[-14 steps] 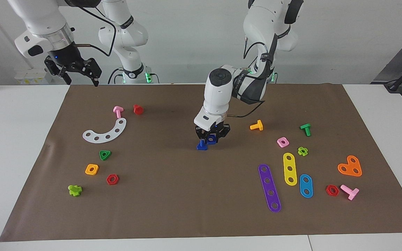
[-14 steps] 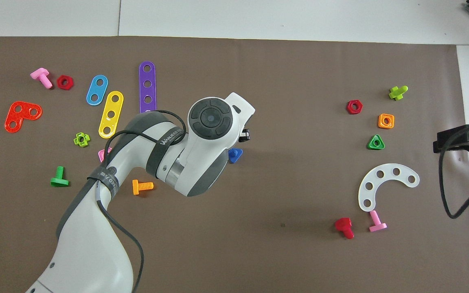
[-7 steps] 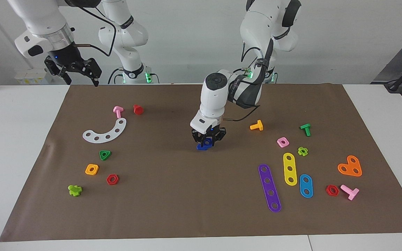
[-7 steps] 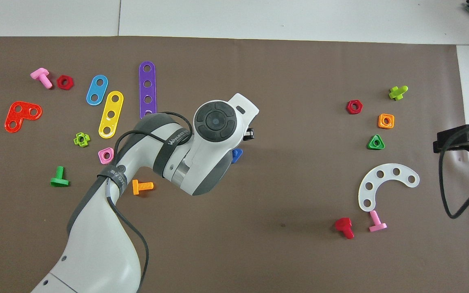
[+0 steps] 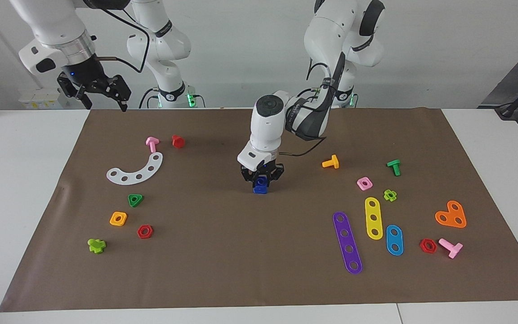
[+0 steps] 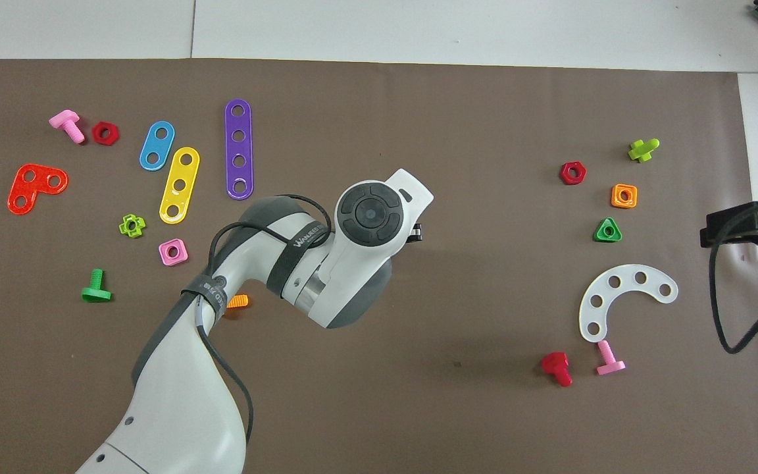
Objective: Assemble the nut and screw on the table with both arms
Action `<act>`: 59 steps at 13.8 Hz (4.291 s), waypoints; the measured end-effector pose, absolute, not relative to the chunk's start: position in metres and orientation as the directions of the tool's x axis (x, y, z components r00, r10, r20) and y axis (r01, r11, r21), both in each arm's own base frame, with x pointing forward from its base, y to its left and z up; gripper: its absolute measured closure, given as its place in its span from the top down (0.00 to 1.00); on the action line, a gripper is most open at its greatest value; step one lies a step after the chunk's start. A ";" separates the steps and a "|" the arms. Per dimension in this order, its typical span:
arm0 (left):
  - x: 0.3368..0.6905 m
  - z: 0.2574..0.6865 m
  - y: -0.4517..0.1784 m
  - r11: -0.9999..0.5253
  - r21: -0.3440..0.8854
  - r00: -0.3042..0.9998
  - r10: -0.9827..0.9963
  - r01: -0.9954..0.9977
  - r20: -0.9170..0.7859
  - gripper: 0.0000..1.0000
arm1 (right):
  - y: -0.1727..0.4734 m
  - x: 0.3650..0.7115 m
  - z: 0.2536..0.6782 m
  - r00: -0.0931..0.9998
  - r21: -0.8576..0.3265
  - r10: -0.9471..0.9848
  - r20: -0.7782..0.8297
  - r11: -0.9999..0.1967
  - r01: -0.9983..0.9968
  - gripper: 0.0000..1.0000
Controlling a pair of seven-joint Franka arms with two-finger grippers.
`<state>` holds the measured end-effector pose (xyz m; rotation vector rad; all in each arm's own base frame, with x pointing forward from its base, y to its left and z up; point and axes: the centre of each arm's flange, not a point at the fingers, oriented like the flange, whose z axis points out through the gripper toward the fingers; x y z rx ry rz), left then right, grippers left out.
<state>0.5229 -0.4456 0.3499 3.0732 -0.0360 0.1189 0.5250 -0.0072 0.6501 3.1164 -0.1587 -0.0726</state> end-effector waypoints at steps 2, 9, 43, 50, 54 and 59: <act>0.522 0.347 -0.444 -0.998 0.060 0.997 -0.021 -0.025 0.073 0.47 | -0.007 0.525 0.650 0.994 0.023 -0.102 -0.045 -0.995 -0.101 1.00; 0.519 0.340 -0.442 -0.998 0.051 0.998 -0.020 -0.023 0.062 0.47 | -0.007 0.525 0.650 0.994 0.023 -0.102 -0.045 -0.995 -0.101 1.00; 0.567 0.586 -0.038 -0.995 -0.015 0.988 -0.104 -0.103 0.116 1.00 | -0.007 0.525 0.650 0.994 0.023 -0.102 -0.045 -0.995 -0.101 1.00; 0.555 0.652 -0.015 -0.995 -0.014 0.993 -0.098 -0.098 0.058 1.00 | -0.007 0.525 0.650 0.994 0.023 -0.102 -0.045 -0.995 -0.101 1.00; 0.549 0.652 -0.019 -0.994 -0.011 0.994 -0.106 -0.106 0.023 1.00 | -0.007 0.525 0.650 0.994 0.023 -0.102 -0.045 -0.995 -0.101 1.00; 0.548 0.650 -0.019 -0.994 -0.011 0.994 -0.107 -0.107 0.012 1.00 | -0.007 0.525 0.650 0.994 0.023 -0.102 -0.045 -0.995 -0.101 1.00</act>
